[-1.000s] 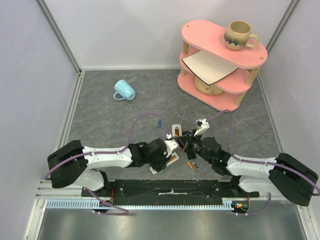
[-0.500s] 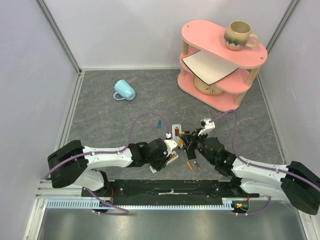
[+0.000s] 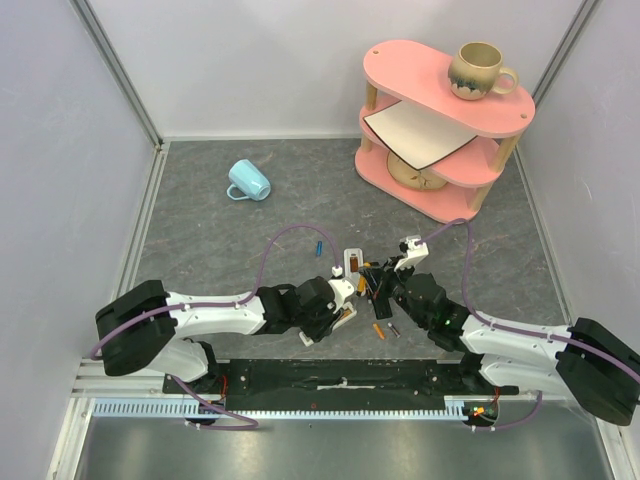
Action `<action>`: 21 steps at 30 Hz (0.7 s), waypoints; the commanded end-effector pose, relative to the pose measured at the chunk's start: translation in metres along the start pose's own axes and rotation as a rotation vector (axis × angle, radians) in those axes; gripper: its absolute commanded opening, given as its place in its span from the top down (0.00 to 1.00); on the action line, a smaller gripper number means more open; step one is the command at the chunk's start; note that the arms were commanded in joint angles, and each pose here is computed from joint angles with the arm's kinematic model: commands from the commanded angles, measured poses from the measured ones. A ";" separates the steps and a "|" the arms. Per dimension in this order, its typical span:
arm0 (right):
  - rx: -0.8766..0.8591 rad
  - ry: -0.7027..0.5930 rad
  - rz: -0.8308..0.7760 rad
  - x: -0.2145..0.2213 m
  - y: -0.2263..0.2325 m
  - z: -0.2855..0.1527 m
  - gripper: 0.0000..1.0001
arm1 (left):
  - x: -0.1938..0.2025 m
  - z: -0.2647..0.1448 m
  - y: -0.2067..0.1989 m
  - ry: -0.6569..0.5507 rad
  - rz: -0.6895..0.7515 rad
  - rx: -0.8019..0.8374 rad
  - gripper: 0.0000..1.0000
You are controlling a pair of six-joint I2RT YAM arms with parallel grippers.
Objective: Unload the batteries from the remote control
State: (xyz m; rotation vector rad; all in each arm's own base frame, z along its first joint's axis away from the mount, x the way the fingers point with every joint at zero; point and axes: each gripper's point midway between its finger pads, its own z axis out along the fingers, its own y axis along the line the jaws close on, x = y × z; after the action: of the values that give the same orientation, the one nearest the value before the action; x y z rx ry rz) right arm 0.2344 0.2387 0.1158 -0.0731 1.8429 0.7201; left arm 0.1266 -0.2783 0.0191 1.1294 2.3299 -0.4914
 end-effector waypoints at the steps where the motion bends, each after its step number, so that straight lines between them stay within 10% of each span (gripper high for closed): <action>1: -0.049 -0.076 0.023 -0.025 0.017 0.004 1.00 | -0.019 0.000 -0.004 -0.058 -0.008 0.010 0.98; 21: -0.035 -0.016 0.003 -0.005 0.012 0.011 1.00 | -0.019 0.000 -0.004 -0.065 -0.008 0.013 0.98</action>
State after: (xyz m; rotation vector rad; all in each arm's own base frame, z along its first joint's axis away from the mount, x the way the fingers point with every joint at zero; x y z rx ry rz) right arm 0.2354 0.2497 0.1114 -0.0927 1.8468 0.7533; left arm 0.1266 -0.2784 0.0191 1.1294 2.3297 -0.4921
